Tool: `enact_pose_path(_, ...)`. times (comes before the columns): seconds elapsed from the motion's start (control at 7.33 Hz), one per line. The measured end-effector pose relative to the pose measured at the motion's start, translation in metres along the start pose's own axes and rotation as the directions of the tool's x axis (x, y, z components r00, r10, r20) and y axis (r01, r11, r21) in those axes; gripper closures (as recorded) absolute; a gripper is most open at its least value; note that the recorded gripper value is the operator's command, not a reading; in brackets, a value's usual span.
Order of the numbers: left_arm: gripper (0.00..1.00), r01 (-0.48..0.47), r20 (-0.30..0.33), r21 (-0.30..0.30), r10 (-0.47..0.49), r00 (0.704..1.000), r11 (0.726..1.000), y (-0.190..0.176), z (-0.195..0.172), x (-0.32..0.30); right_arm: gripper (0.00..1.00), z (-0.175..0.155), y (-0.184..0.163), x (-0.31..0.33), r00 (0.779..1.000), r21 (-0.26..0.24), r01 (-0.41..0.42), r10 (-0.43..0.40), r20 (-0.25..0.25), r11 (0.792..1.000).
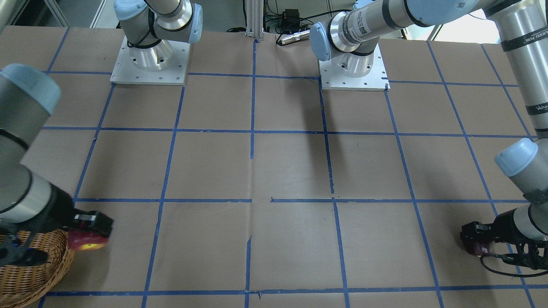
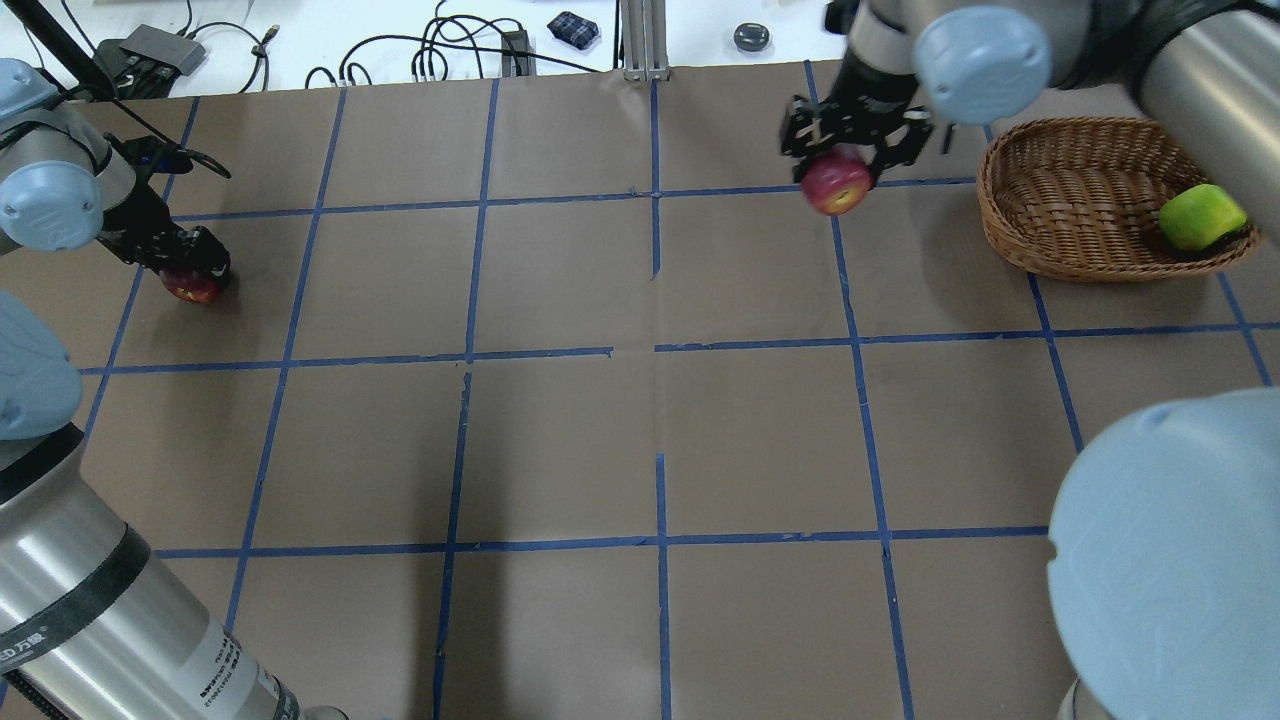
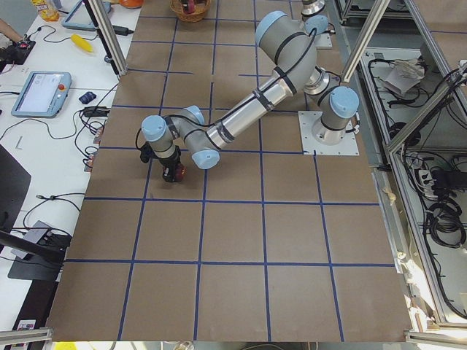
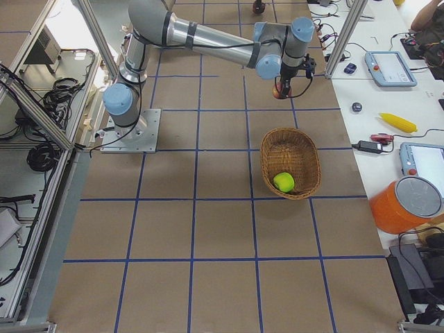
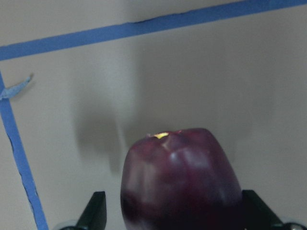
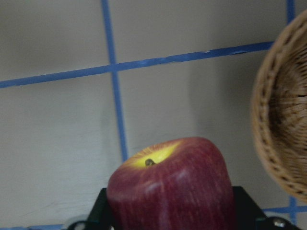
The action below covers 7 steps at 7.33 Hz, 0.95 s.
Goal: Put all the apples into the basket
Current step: 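Carry the red apple into the basket while the left gripper lifts the far red apple, then open right gripper in basket while left gripper sets red apple at center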
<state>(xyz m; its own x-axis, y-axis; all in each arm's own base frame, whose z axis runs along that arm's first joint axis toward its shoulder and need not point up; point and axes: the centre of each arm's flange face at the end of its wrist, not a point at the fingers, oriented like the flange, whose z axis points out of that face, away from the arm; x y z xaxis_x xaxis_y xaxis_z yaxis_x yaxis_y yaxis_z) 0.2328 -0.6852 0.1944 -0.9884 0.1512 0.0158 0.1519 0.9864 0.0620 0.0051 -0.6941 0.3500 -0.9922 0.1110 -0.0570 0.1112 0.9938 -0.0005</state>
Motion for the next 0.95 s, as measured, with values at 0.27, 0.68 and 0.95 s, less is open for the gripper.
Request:
enact_pose_path(0.27, 0.78, 0.001, -0.073, -0.020, -0.003, 0.997, 1.000, -0.001, -0.021, 0.032, 1.00, 0.012, -0.015, 0.102, 0.996, -0.006, 0.002, -0.002, -0.090, 1.000)
enact_pose_path(0.68, 0.78, 0.119, -0.112, -0.069, -0.126, 0.986, 0.991, 0.007, -0.058, 0.132, 0.89, 0.063, -0.032, 0.191, 0.990, -0.003, -0.005, 0.005, -0.138, 1.000)
enact_pose_path(0.95, 0.78, 0.249, -0.093, -0.093, -0.258, 0.962, 0.964, 0.016, -0.070, 0.227, 0.02, 0.088, -0.038, 0.210, 0.990, 0.002, -0.020, 0.020, -0.142, 1.000)
